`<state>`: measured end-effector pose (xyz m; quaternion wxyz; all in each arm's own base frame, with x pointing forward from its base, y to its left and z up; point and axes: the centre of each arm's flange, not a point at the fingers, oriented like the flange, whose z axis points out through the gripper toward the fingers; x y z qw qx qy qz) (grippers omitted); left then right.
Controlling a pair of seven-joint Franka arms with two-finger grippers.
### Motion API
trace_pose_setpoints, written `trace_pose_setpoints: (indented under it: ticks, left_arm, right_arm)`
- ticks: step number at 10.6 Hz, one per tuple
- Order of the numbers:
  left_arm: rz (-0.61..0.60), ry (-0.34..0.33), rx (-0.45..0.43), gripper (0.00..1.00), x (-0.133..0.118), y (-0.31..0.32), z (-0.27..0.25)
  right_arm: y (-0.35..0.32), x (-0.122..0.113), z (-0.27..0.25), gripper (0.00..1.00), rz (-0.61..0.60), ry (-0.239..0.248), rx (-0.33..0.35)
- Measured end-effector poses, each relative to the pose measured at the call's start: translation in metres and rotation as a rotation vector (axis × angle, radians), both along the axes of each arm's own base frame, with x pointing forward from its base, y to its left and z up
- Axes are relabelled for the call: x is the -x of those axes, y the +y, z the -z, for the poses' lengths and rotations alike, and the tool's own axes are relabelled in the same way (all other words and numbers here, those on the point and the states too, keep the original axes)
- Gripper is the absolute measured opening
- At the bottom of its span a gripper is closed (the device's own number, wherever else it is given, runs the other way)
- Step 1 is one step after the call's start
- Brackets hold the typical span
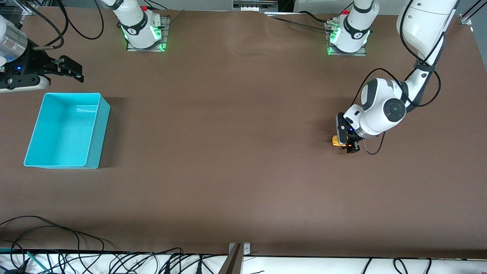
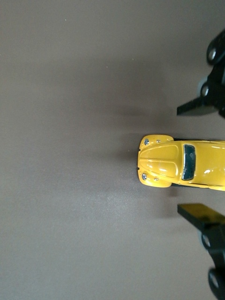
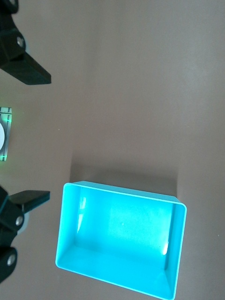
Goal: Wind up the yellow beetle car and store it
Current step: 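Close the left gripper on the yellow car, pressing it down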
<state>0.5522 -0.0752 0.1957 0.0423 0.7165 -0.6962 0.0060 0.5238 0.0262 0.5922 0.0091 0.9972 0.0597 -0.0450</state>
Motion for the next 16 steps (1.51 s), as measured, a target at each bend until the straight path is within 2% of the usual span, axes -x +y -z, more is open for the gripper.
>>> trace_pose_setpoints:
  ticks: [8,9,10,12,16]
  left_arm:
    - [0.033,0.012,0.002,0.81,0.001,0.017,0.009]
    - [0.041,0.013,0.003,0.72,0.001,0.017,0.009]
    - [0.044,0.012,0.003,0.71,0.001,0.017,0.009]
    - [0.049,0.008,0.004,0.45,0.000,0.016,0.009]
    - [0.050,0.008,0.004,0.45,0.000,0.016,0.009]
  right_arm:
    - [0.000,0.000,0.000,1.00,0.000,0.001,0.000]
    - [0.000,0.000,0.000,1.00,0.000,0.001,0.000]
    - [0.000,0.000,0.000,1.00,0.000,0.001,0.000]
    - [0.000,0.000,0.000,1.00,0.000,0.001,0.000]
    - [0.000,0.000,0.000,1.00,0.000,0.001,0.000]
